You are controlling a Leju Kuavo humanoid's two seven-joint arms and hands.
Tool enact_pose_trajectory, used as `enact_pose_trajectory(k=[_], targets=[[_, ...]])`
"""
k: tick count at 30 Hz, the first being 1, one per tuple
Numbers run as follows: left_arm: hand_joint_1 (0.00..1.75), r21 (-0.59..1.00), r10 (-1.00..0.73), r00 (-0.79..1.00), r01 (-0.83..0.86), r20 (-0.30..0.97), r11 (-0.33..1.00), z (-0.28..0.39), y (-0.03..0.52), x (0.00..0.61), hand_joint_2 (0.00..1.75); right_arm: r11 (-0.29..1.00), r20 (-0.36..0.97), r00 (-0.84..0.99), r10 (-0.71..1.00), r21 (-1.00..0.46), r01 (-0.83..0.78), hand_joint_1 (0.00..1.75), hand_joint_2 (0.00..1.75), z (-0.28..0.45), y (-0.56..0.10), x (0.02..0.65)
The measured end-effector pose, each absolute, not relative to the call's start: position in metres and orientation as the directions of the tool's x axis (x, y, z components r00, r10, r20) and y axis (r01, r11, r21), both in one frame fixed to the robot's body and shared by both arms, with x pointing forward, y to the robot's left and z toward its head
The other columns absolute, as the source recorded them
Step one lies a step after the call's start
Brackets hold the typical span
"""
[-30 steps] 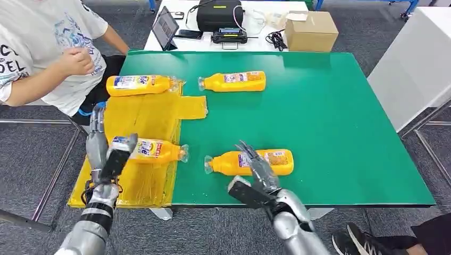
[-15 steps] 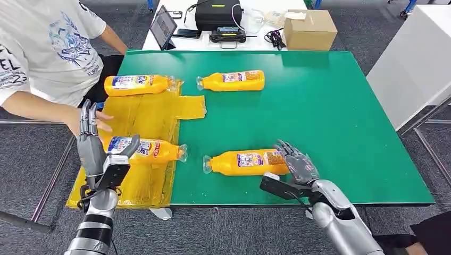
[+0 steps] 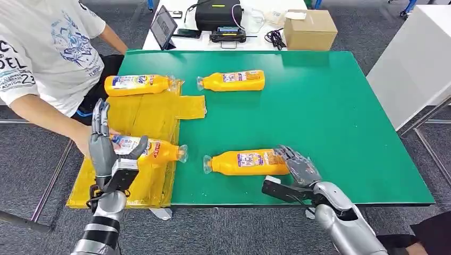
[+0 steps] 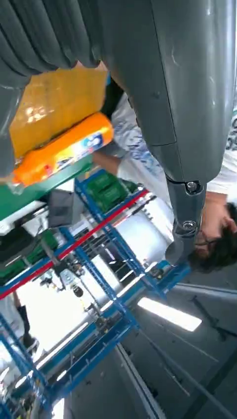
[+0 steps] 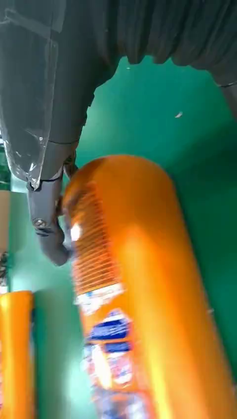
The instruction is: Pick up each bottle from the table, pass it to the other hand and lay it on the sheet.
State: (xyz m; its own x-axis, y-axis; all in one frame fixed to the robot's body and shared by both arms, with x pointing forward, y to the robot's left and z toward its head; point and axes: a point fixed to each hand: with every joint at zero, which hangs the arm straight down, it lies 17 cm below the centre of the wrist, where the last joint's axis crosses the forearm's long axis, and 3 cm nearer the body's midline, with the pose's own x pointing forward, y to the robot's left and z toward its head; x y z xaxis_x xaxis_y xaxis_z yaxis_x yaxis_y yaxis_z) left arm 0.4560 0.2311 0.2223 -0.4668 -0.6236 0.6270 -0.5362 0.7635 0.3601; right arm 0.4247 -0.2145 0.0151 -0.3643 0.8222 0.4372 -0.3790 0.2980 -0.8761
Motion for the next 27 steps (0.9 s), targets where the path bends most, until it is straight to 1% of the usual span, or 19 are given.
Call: enact_pose_trajectory(k=[8, 13, 21, 27], targets=[[0.0, 0.368, -0.602, -0.496, -0.493, 0.626, 0.789, 0.22, 0.21, 0.455, 1.75, 0.283, 0.429, -0.356, 0.83, -0.875, -0.393, 0.0, 1.75, 0.01, -0.218, 0.43], [0.0, 0.358, -0.572, -0.505, -0.461, 0.647, 0.812, 0.216, 0.198, 0.458, 1.75, 0.256, 0.411, -0.37, 0.833, -0.88, -0.401, 0.0, 1.75, 0.008, -0.215, 0.441], [0.0, 0.368, -0.543, -0.511, -0.407, 0.667, 0.836, 0.205, 0.179, 0.461, 1.75, 0.224, 0.349, -0.388, 0.853, -0.916, -0.332, 0.0, 1.75, 0.028, -0.205, 0.482], [0.0, 0.364, -0.529, -0.506, -0.393, 0.681, 0.844, 0.2, 0.176, 0.461, 1.75, 0.227, 0.342, -0.397, 0.852, -0.924, -0.308, 0.0, 1.75, 0.043, -0.201, 0.497]])
